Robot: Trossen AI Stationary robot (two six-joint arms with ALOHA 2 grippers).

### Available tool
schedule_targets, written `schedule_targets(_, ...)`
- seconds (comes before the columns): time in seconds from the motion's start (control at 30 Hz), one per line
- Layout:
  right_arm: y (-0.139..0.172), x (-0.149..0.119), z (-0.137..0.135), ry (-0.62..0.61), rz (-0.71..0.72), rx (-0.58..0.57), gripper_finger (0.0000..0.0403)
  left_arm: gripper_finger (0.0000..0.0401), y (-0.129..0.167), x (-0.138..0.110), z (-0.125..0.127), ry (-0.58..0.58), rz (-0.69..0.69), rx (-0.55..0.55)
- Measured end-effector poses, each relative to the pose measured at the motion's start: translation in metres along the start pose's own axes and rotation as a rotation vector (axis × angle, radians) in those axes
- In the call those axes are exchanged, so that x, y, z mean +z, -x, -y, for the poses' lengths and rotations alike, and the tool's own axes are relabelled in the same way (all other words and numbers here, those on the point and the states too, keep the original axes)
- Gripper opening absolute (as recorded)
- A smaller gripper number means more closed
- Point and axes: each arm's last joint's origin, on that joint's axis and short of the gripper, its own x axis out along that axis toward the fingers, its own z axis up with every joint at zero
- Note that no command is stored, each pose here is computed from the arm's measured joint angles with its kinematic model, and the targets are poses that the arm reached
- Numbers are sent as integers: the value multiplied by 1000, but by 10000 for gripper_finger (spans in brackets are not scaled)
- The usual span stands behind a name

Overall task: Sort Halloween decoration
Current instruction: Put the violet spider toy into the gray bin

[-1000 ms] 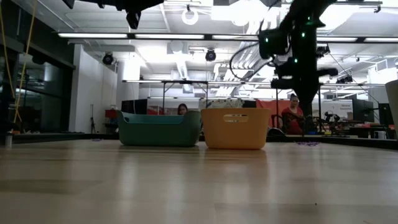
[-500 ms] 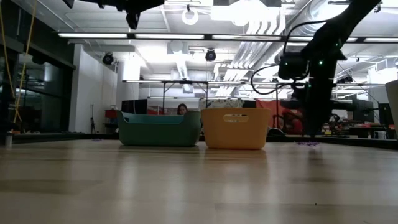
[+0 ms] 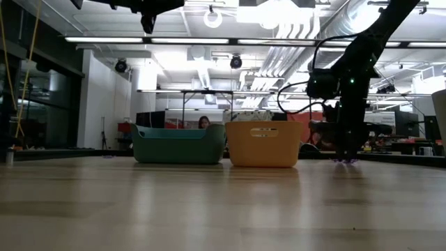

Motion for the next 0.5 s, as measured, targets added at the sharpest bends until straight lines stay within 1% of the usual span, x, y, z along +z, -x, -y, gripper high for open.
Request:
schedule_targets(0.07,0,0,-1,26,7,9,108,0,0,0,0,6,0,0)
schedule_targets(0.17,0,0,-1,52,3,14,120,0,0,0,0,7,0,1)
schedule_targets(0.37,3,1,-2,75,-2,36,122,0,0,0,0,7,0,3)
schedule_targets(0.5,18,6,-8,78,34,87,122,0,0,0,0,7,0,3)
